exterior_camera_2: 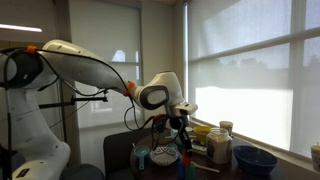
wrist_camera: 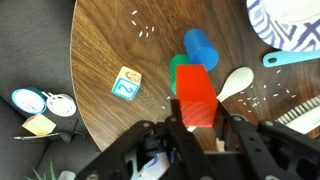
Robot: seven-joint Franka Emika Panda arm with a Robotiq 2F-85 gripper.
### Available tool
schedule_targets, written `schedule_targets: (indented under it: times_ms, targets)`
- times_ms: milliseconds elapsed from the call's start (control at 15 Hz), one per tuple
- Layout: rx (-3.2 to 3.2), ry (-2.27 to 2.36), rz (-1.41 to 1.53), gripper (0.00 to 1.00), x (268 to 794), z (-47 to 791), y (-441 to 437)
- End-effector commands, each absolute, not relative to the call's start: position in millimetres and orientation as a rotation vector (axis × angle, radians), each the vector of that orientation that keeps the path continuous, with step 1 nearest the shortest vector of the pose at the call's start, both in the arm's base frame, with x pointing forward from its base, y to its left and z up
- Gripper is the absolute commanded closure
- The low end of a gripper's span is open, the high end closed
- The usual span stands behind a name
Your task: Put the orange block on the table then put the blue block on top of the orange block
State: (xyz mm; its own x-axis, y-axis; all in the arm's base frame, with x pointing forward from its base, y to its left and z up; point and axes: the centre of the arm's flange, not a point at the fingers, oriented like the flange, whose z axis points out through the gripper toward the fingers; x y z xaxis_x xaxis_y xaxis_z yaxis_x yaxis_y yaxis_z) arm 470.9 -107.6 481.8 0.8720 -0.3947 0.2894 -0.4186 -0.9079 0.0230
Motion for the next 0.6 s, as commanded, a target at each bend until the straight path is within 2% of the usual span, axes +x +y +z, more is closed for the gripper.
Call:
schedule_targets:
  times_ms: [0, 533]
  targets:
    - [2.975, -0.693, 0.473, 0.92, 454, 501, -112]
    - [2.930, -0.776, 0.259, 0.92, 405, 499, -129]
